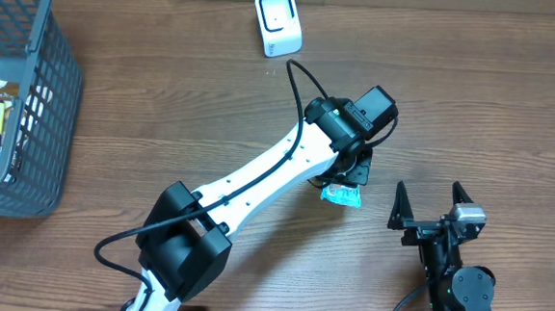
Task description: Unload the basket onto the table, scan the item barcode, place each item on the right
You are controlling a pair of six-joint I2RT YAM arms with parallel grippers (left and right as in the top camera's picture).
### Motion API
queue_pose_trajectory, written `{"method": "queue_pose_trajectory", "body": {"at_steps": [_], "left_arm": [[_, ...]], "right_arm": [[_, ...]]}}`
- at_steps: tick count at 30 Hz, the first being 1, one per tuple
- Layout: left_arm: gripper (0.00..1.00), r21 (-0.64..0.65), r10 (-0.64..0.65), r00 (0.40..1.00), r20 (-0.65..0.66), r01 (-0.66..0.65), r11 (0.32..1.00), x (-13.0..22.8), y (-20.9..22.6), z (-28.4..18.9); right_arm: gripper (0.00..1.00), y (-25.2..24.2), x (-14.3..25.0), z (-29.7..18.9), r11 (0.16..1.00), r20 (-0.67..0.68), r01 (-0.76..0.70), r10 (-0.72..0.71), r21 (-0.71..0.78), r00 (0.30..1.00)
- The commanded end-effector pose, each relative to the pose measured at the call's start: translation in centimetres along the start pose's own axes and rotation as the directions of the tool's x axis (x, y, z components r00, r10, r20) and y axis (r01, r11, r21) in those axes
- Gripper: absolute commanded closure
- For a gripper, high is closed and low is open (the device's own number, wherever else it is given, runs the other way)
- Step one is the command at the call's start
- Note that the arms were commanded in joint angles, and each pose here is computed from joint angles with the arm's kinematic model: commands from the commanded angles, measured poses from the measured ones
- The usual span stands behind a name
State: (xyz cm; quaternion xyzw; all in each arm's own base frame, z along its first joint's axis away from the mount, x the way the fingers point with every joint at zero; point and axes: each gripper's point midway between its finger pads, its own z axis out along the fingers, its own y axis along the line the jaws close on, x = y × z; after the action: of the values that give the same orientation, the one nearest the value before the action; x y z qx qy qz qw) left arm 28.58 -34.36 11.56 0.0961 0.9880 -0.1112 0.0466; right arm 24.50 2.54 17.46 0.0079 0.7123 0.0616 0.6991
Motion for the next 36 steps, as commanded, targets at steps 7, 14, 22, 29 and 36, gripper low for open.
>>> {"method": "queue_pose_trajectory", "body": {"at_steps": [7,14,22,29,36], "left_arm": [[0.96,-0.011,-0.009,1.000,0.029,0.009,1.000,-1.1,0.4,-1.8],[0.96,-0.143,-0.015,0.996,0.092,0.028,0.989,-2.2,2.8,-5.1],[0.96,-0.445,0.015,0.995,0.099,0.031,0.895,-1.3,8.8,-6.3],[0.96,-0.554,-0.021,0.999,0.050,0.046,0.831,0.6,11.7,-3.6],[0.96,-0.631,-0.019,0.998,0.058,0.051,0.774,1.7,14.5,0.1]], "right_arm": [[0.00,0.0,0.2,0.0,1.000,0.001,0.001,-0.001,-0.001,1.000],[0.00,0.0,0.2,0.0,1.000,0.001,0.001,-0.001,-0.001,1.000],[0.00,0.0,0.2,0.0,1.000,0.001,0.001,-0.001,-0.001,1.000],[0.00,0.0,0.2,0.0,1.000,0.001,0.001,-0.001,-0.001,1.000],[0.00,0.0,0.2,0.0,1.000,0.001,0.001,-0.001,-0.001,1.000]]}}
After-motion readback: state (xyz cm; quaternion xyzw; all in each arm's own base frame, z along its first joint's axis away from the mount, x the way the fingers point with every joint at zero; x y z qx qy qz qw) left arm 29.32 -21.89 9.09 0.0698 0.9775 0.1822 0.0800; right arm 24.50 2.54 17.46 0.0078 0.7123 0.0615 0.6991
